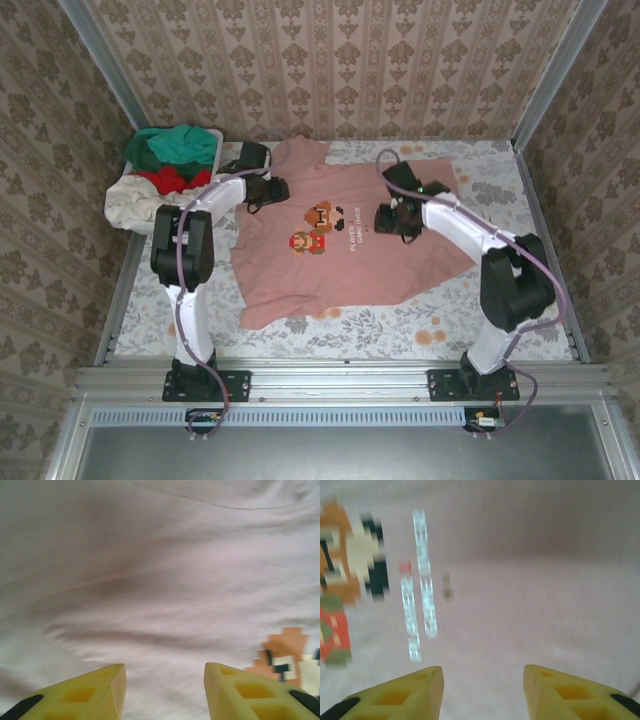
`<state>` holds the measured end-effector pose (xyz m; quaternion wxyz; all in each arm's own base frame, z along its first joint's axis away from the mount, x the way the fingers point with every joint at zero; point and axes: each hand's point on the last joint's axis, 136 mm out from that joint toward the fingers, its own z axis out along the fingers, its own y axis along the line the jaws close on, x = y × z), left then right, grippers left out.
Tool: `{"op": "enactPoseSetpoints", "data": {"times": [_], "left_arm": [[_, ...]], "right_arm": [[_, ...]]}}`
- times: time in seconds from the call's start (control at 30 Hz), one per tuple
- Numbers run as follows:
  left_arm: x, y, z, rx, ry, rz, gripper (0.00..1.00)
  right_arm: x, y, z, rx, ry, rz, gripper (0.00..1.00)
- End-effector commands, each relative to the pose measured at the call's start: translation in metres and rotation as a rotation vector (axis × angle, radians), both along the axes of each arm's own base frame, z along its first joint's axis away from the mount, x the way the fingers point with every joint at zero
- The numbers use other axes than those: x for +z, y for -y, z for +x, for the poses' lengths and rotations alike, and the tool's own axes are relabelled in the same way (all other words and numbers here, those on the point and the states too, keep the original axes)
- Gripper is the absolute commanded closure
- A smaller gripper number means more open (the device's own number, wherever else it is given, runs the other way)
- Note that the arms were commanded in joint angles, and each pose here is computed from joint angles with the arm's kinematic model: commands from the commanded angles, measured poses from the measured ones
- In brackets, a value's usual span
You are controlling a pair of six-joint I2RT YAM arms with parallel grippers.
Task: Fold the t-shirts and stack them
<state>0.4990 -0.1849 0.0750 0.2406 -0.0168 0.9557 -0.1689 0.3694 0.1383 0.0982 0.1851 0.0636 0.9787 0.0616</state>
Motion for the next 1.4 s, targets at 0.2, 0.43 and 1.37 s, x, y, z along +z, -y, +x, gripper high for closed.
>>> {"op": "enactPoseSetpoints", "data": {"times": [0.2,0.43,1.37], "left_arm": [[-0.068,-0.017,0.022,0.032,-0.136,0.004,0.58],[-0.071,-0.04,0.027,0.066,-0.141,0.005,0.58],[-0.074,-0.046,0.032,0.073,-0.137,-0.075,0.59]], "right_arm": [[-0.054,0.038,-0.085,-0.169,-0.086,-0.061,0.58],[-0.069,0.075,-0.138,-0.238,-0.199,-0.179,0.58],[-0.092,0.11,-0.045,-0.331,-0.255,-0.19,0.56]]}}
